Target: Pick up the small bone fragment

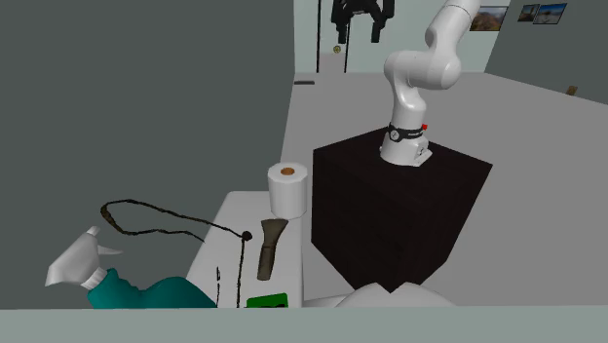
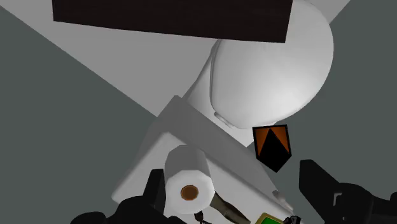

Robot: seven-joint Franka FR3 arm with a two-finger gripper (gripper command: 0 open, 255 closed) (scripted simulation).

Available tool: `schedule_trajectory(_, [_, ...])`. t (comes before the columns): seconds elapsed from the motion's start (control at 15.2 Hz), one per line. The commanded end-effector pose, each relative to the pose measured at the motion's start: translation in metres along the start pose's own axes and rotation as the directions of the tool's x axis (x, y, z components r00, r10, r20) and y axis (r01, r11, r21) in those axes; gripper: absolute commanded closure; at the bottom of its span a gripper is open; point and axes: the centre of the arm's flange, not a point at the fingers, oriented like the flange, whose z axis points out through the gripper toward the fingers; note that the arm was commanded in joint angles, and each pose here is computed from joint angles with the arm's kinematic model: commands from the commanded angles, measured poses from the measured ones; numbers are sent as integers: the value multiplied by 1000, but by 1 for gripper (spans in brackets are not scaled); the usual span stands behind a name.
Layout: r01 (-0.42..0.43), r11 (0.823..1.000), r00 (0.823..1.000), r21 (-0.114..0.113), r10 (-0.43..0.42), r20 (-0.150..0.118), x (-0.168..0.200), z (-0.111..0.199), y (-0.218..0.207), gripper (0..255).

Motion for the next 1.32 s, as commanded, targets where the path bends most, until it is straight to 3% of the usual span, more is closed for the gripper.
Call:
schedule_trajectory(0.0, [0,1000,1000,0,0,0,0,0,0,0])
schedule_trajectory(0.59, [196,980,980,-14,-196,36,86,86,8,0])
schedule_trajectory(0.92, [303,953,952,-19,-301,57,133,135,6,0])
schedule_trajectory(1.25, [405,914,912,-22,-403,79,178,185,-1,0])
